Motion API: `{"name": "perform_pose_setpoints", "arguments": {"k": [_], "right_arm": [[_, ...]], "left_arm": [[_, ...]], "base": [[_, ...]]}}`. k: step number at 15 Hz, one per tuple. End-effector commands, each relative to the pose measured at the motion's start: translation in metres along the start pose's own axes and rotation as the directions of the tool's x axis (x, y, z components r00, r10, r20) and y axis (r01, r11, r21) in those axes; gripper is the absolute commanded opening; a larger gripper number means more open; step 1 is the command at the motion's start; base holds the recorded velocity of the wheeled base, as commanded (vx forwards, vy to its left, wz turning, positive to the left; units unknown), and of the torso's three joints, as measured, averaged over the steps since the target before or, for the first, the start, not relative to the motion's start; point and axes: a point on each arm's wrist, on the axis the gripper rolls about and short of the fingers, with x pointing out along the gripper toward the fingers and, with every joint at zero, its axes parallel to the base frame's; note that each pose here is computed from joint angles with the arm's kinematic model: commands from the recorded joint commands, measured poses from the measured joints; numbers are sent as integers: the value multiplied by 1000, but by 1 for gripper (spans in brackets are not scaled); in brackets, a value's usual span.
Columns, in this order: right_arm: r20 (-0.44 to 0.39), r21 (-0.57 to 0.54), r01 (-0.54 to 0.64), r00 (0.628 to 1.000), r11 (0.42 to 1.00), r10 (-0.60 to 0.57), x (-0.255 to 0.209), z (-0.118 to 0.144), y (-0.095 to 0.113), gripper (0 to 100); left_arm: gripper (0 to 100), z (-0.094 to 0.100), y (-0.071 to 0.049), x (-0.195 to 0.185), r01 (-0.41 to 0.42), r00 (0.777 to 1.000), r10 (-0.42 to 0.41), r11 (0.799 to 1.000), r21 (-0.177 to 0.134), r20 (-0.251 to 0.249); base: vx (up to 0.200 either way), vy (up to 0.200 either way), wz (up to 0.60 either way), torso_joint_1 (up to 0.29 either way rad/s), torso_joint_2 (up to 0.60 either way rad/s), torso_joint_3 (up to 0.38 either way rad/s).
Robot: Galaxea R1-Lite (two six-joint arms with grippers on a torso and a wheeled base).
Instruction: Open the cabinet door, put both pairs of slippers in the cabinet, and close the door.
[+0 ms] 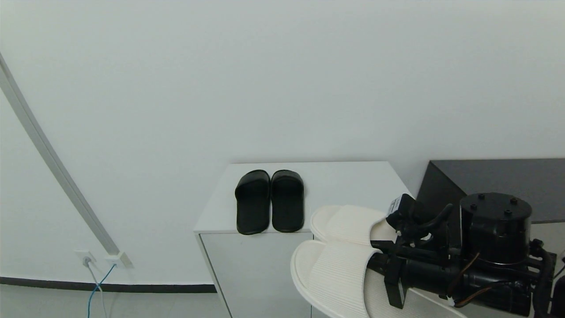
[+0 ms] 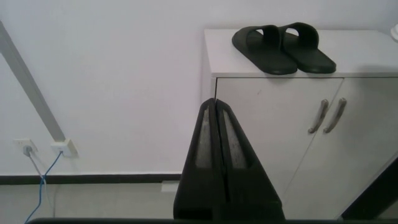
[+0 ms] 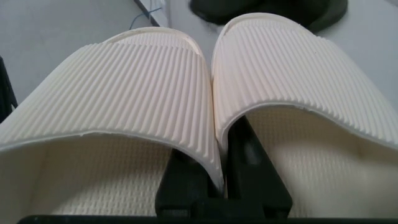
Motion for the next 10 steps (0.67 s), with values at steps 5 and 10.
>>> {"name": "perform_pose_setpoints", "arguments": {"k": [5,10], "right_arm": [[-14,5,-38,999,999,38,-2,-6,1,0],[-14,5,-38,999,999,38,-4,-12,3,0]], "left_arm": [[0,0,0,0,-2,1000,2,1000,-1,-1],[0,0,0,0,-1,1000,2,1000,4,-1]], "base": [[-40,0,0,-2,-2,1],[0,0,0,0,0,0]]}}
